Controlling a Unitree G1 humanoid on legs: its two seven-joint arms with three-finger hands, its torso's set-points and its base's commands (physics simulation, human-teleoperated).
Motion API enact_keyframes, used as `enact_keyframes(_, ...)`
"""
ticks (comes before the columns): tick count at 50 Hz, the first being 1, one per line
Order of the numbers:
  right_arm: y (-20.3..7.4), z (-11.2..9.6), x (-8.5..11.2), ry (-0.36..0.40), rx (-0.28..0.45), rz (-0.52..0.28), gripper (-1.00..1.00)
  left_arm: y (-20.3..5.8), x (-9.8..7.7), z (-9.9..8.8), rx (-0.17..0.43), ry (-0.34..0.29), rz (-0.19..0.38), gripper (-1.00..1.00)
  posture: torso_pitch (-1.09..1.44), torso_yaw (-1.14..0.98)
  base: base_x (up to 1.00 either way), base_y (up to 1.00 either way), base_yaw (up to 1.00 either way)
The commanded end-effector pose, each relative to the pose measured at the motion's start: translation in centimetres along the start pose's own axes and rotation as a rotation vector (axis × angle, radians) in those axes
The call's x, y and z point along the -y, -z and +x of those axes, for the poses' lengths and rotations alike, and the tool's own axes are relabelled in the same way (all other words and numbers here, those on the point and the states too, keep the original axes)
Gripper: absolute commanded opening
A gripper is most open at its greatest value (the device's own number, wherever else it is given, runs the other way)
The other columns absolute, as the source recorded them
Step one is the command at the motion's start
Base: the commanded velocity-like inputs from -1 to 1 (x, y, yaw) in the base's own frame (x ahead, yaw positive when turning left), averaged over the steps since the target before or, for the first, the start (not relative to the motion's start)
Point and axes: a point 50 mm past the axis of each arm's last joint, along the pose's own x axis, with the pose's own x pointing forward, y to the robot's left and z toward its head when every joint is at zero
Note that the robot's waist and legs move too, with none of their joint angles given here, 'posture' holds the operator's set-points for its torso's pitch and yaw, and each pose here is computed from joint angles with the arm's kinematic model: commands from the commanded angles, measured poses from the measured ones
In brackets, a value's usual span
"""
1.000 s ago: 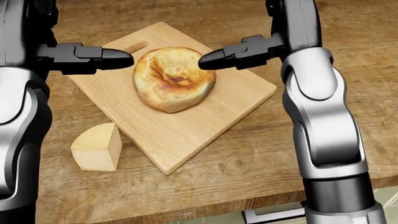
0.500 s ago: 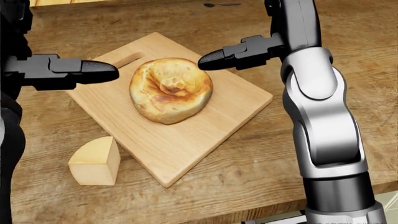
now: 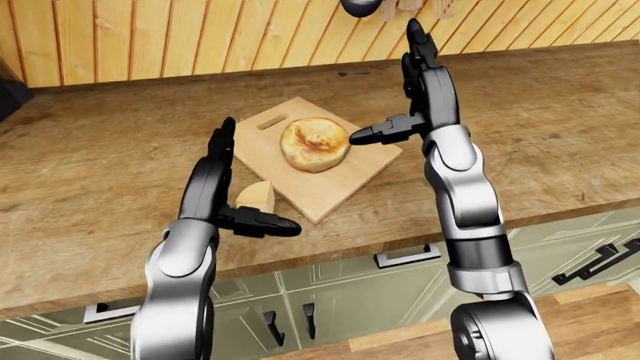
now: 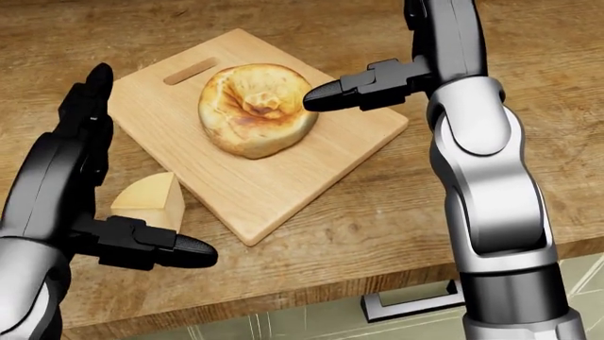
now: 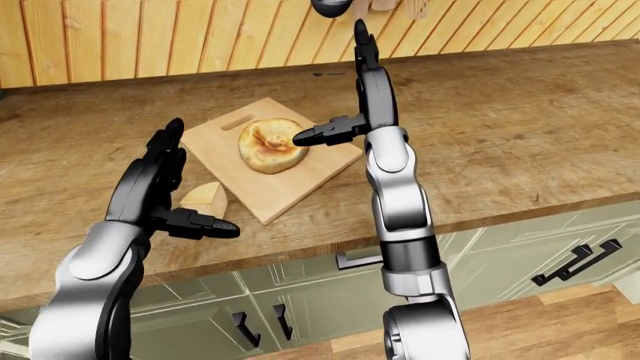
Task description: Pick up the wedge of cheese and place it on the slice of bread to prepare a simple cheese on bread dish.
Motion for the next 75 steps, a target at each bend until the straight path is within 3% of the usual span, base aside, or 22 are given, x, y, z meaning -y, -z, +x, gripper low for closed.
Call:
enact_keyframes(1, -2.4, 0.4, 0.3, 0.014, 0.104, -0.007, 1.00, -1.6, -0.7, -0.3, 0.102, -0.042, 0.034, 1.00, 0.00, 0.00, 0.00, 0.00, 0.00)
enact_keyframes(12, -2.2, 0.5, 0.4, 0.016, 0.100, -0.008, 1.00, -1.3, -1.3, 0.1, 0.087, -0.096, 0.064, 1.00, 0.00, 0.00, 0.00, 0.00, 0.00)
enact_keyframes(19, -2.1, 0.5, 0.3, 0.016, 0.099, -0.010, 1.00, -0.8, -1.3, 0.1, 0.076, -0.090, 0.086, 1.00, 0.00, 0.00, 0.00, 0.00, 0.00)
enact_keyframes(20, -2.1, 0.5, 0.3, 0.016, 0.099, -0.011, 1.00, -0.8, -1.4, 0.0, 0.074, -0.090, 0.089, 0.80, 0.00, 0.00, 0.00, 0.00, 0.00)
enact_keyframes(23, -2.1, 0.5, 0.3, 0.018, 0.099, -0.013, 1.00, -0.6, -1.5, 0.0, 0.069, -0.099, 0.099, 0.64, 0.00, 0.00, 0.00, 0.00, 0.00)
enact_keyframes(24, -2.1, 0.5, 0.4, 0.018, 0.099, -0.013, 1.00, -0.4, -1.4, 0.0, 0.066, -0.096, 0.104, 0.46, 0.00, 0.00, 0.00, 0.00, 0.00)
enact_keyframes(27, -2.1, 0.5, 0.3, 0.017, 0.098, -0.015, 1.00, -0.3, -1.5, -0.1, 0.060, -0.094, 0.111, 0.44, 0.00, 0.00, 0.00, 0.00, 0.00)
enact_keyframes(30, -2.1, 0.5, 0.3, 0.017, 0.098, -0.014, 1.00, -0.2, -1.4, 0.0, 0.057, -0.087, 0.115, 0.18, 0.00, 0.00, 0.00, 0.00, 0.00)
enact_keyframes(38, -2.0, 0.5, 0.3, 0.019, 0.097, -0.019, 1.00, 0.1, -1.4, 0.1, 0.048, -0.093, 0.131, -0.14, 0.00, 0.00, 0.00, 0.00, 0.00)
enact_keyframes(40, -2.0, 0.4, 0.3, 0.019, 0.097, -0.020, 1.00, 0.2, -1.3, 0.0, 0.048, -0.088, 0.132, -0.29, 0.00, 0.00, 0.00, 0.00, 0.00)
enact_keyframes(41, -2.0, 0.4, 0.3, 0.018, 0.097, -0.019, 1.00, 0.2, -1.3, 0.0, 0.047, -0.087, 0.135, -0.51, 0.00, 0.00, 0.00, 0.00, 0.00)
enact_keyframes(42, -2.0, 0.4, 0.3, 0.017, 0.097, -0.020, 1.00, 0.2, -1.4, 0.0, 0.047, -0.092, 0.133, -0.59, 0.00, 0.00, 0.00, 0.00, 0.00)
enact_keyframes(48, -2.0, 0.4, 0.3, 0.018, 0.096, -0.022, 1.00, -0.1, -1.5, -0.4, 0.052, -0.099, 0.144, -0.84, 0.00, 0.00, 0.00, 0.00, 0.00)
enact_keyframes(56, -1.9, 0.5, 0.2, 0.017, 0.093, -0.026, 1.00, -2.5, -2.0, -0.9, 0.080, -0.107, 0.174, -0.90, 0.00, 0.00, 0.00, 0.00, 0.00)
enact_keyframes(61, -1.8, 0.5, 0.2, 0.014, 0.092, -0.028, 1.00, -5.9, -2.1, 0.1, 0.110, -0.088, 0.174, -0.94, 0.00, 0.00, 0.00, 0.00, 0.00)
enact_keyframes(65, -1.8, 0.5, 0.2, 0.014, 0.091, -0.029, 1.00, -8.7, -1.4, 2.9, 0.115, -0.039, 0.179, -0.92, 0.00, 0.00, 0.00, 0.00, 0.00)
enact_keyframes(71, -1.8, 0.5, 0.0, 0.008, 0.092, -0.031, 1.00, -10.6, -1.3, 5.9, 0.104, -0.002, 0.139, -0.98, 0.00, 0.00, 0.00, 0.00, 0.00)
enact_keyframes(75, -1.9, 0.4, 0.1, 0.009, 0.094, -0.033, 1.00, -12.3, -0.2, 8.0, 0.101, 0.044, 0.142, -0.97, 0.00, 0.00, 0.00, 0.00, 0.00)
